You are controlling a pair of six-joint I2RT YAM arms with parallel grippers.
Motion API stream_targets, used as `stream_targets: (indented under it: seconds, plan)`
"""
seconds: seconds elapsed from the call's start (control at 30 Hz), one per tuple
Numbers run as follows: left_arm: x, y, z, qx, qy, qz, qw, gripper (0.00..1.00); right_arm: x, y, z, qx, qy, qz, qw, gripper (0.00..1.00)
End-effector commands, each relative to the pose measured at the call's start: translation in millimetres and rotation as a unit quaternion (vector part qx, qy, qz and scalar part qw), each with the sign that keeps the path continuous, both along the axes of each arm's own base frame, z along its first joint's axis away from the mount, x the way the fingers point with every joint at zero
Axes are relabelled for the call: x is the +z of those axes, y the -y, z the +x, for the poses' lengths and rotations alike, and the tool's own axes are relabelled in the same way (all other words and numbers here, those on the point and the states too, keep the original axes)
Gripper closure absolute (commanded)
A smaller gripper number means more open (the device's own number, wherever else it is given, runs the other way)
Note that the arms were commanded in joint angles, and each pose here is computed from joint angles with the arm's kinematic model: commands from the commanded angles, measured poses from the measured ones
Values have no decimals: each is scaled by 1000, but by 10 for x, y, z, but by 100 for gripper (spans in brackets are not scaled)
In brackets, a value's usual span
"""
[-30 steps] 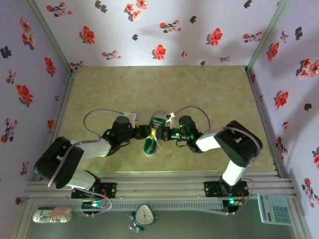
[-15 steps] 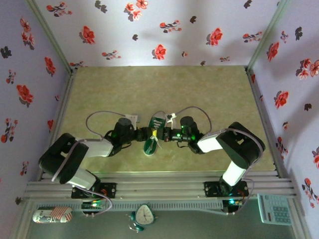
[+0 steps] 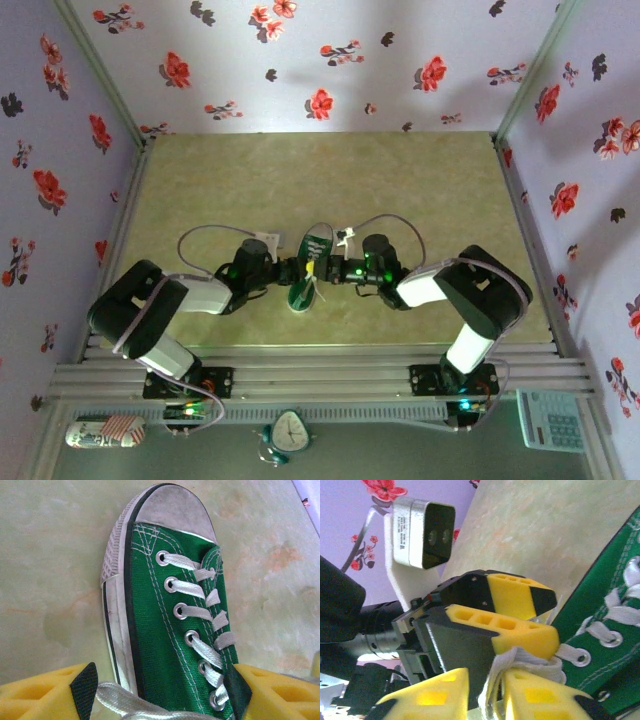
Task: Tie the shoes
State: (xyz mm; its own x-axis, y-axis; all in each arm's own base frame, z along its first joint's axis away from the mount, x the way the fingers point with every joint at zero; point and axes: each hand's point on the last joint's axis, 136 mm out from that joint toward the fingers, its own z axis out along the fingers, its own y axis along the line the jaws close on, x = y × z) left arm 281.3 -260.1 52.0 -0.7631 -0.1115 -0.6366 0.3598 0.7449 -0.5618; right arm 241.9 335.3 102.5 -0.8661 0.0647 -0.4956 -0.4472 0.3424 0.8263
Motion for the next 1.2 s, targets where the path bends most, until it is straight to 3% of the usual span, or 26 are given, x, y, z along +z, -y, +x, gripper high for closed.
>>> stream_targets:
  seconds: [0.0, 0.23, 0.37, 0.63, 0.77, 0.9, 1.17]
  plan:
    - [50, 66, 27, -2, 8, -6, 1000, 28, -15, 105, 63, -24, 13, -22, 999, 68]
    - [59, 73, 31, -3, 9, -8, 1000, 28, -5, 227, 108, -46, 33, -73, 996, 56]
    - [53, 79, 28, -5, 8, -8, 1000, 28, -17, 301, 117, -55, 38, -104, 992, 54]
    - [63, 89, 22, -8, 8, -10, 1000, 28, 17, 583, 194, -111, 50, -185, 975, 59]
    - [69, 97, 16, -10, 9, -11, 1000, 28, 160, 525, 128, -88, 75, -197, 974, 65]
    - [82, 109, 14, -15, 11, -13, 1000, 28, 215, 394, 1, -44, 108, -250, 961, 70]
    - [86, 126, 10, -18, 11, -13, 1000, 28, 175, 284, -5, -28, 129, -310, 942, 65]
